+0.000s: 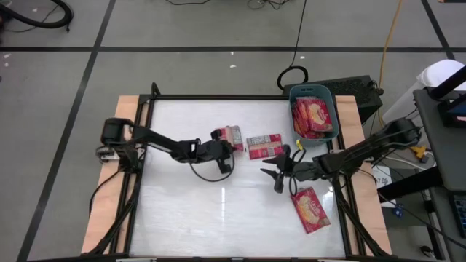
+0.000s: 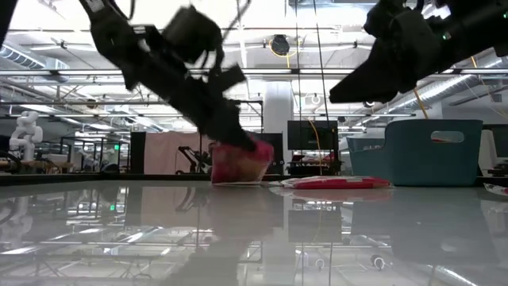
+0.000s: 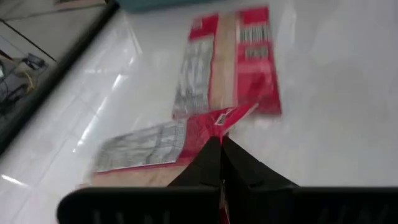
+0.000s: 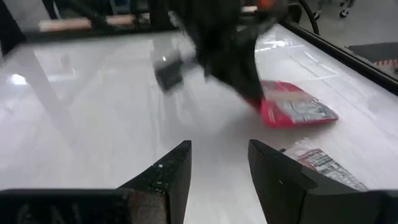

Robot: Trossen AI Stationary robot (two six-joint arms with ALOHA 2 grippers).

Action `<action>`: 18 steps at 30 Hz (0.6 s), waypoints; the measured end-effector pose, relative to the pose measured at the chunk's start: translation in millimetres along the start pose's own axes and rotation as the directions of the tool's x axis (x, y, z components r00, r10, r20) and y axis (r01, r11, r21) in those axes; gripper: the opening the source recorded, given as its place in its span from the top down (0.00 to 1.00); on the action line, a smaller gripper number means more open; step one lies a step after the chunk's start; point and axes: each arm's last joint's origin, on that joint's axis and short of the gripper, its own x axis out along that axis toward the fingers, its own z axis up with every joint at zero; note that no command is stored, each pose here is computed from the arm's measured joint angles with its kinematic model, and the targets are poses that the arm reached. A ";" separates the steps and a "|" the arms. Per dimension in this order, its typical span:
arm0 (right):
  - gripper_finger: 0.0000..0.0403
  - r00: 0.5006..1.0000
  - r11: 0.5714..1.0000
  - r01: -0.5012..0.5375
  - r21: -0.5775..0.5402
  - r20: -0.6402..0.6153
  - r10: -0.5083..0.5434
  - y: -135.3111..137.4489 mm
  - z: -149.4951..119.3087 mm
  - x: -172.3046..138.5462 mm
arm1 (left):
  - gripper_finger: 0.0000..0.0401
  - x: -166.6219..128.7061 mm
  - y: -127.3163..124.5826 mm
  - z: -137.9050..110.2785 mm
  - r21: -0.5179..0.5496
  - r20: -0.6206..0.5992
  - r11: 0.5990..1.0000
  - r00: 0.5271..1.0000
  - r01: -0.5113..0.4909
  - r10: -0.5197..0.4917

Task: Sort popcorn bags into baskets
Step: Put the red popcorn bag into the blue bin

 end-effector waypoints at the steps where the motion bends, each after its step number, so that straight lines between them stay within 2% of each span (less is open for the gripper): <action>1: 0.62 1.000 1.000 0.001 -0.019 -0.006 -0.001 0.4 -1.5 1.4 | 0.99 -5.4 0.1 4.8 -0.003 0.013 1.000 1.000 0.000 0.000; 6: 0.62 1.000 0.997 0.031 -0.073 -0.002 -0.031 2.2 -6.5 8.3 | 1.00 -29.7 1.0 23.0 -0.033 0.056 0.999 0.998 0.016 -0.014; 10: 0.61 0.998 0.993 0.057 -0.102 -0.009 -0.059 4.7 -13.6 17.0 | 1.00 -36.2 -3.4 25.8 -0.023 0.059 0.999 0.998 0.034 -0.032; 14: 0.56 0.999 0.993 0.053 -0.101 0.000 -0.053 17.7 -4.6 34.3 | 1.00 -38.2 -8.4 25.9 -0.020 0.060 0.999 0.997 0.048 -0.047; 18: 0.51 0.997 0.977 0.062 -0.206 -0.023 -0.068 34.3 6.4 56.8 | 1.00 -41.7 -17.0 26.0 -0.007 0.062 0.997 0.995 0.078 -0.078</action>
